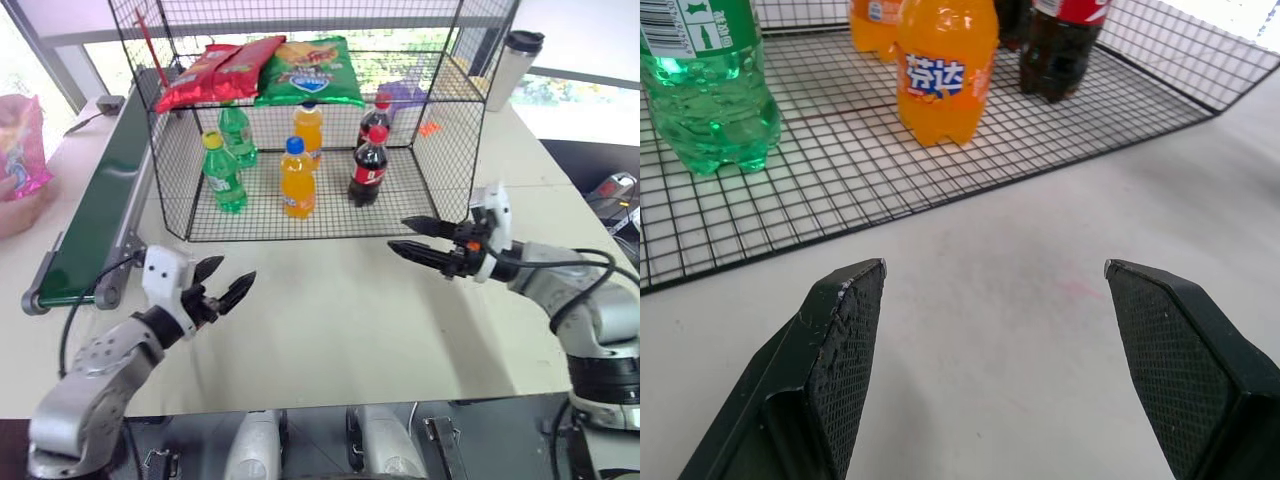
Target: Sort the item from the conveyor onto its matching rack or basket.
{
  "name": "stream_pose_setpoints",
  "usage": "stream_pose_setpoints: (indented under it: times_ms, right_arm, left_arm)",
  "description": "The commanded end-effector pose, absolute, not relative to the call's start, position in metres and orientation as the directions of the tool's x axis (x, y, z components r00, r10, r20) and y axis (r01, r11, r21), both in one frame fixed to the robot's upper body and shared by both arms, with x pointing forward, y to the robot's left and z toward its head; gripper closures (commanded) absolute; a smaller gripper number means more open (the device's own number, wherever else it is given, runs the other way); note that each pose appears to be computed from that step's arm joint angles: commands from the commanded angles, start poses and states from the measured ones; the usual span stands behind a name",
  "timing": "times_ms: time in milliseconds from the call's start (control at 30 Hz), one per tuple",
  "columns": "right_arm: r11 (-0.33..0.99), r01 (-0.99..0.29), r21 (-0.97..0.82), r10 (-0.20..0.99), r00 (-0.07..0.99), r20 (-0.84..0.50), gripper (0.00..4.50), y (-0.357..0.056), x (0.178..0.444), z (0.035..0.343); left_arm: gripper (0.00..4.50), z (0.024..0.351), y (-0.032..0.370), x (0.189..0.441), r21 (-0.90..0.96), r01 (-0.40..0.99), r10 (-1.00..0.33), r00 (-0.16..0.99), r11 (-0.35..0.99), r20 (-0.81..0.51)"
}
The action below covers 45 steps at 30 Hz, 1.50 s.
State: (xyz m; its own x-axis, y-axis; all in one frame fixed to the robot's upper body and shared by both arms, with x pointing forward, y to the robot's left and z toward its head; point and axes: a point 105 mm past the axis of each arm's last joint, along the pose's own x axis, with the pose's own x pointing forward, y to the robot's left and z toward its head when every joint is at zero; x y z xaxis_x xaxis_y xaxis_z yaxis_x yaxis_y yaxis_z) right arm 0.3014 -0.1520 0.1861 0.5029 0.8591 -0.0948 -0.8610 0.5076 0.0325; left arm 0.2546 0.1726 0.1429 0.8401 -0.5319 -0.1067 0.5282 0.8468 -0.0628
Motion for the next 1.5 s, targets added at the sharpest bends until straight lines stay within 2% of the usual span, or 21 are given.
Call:
stream_pose_setpoints:
  times_ms: [33, 300, 433, 533, 733, 1067, 1133, 1167, 1267, 1500]
  right_arm:
    - [0.481, -0.877, 0.018, 0.875, 0.479, -0.067, 1.30, -0.143, 0.297, 0.193]
    - [0.479, -0.877, 0.023, 0.876, 0.477, -0.070, 1.30, -0.140, 0.298, 0.189]
    - [0.483, -0.875, 0.021, 0.874, 0.481, -0.069, 1.30, -0.140, 0.299, 0.188]
    - [0.498, -0.867, 0.006, 0.864, 0.496, -0.085, 1.30, -0.140, 0.302, 0.185]
    - [0.553, -0.833, -0.036, 0.829, 0.554, -0.083, 1.30, -0.143, 0.310, 0.181]
    - [0.574, -0.817, -0.058, 0.815, 0.577, -0.058, 1.30, -0.141, 0.317, 0.180]
    - [0.577, -0.814, -0.057, 0.814, 0.580, -0.038, 1.26, -0.140, 0.317, 0.181]
    - [0.568, -0.822, -0.047, 0.821, 0.570, -0.032, 1.02, -0.138, 0.316, 0.182]
    - [0.570, -0.820, -0.052, 0.819, 0.573, -0.044, 0.03, -0.137, 0.315, 0.180]
    - [0.566, -0.822, -0.066, 0.820, 0.569, -0.055, 0.03, -0.134, 0.317, 0.178]
  left_arm:
    - [0.85, 0.152, 0.168, 0.249, -0.033, 0.565, -0.565, 0.819, 0.825, -0.099]
    - [0.85, 0.149, 0.165, 0.254, -0.009, 0.552, -0.549, 0.828, 0.834, -0.108]
    - [0.85, 0.142, 0.170, 0.258, 0.033, 0.497, -0.488, 0.860, 0.867, -0.148]
    - [0.85, 0.144, 0.175, 0.265, 0.109, 0.418, -0.405, 0.906, 0.902, -0.121]
    - [0.85, 0.141, 0.178, 0.267, 0.009, 0.460, -0.457, 0.883, 0.888, -0.108]
    - [0.85, 0.146, 0.183, 0.270, 0.005, 0.464, -0.463, 0.883, 0.886, -0.074]
    - [0.33, 0.147, 0.178, 0.268, -0.024, 0.489, -0.490, 0.869, 0.872, -0.068]
    - [0.03, 0.147, 0.177, 0.267, -0.027, 0.493, -0.493, 0.867, 0.870, -0.067]
    - [0.00, 0.150, 0.175, 0.268, -0.014, 0.485, -0.485, 0.873, 0.874, -0.056]
    - [0.00, 0.153, 0.176, 0.271, -0.008, 0.472, -0.472, 0.880, 0.881, -0.053]
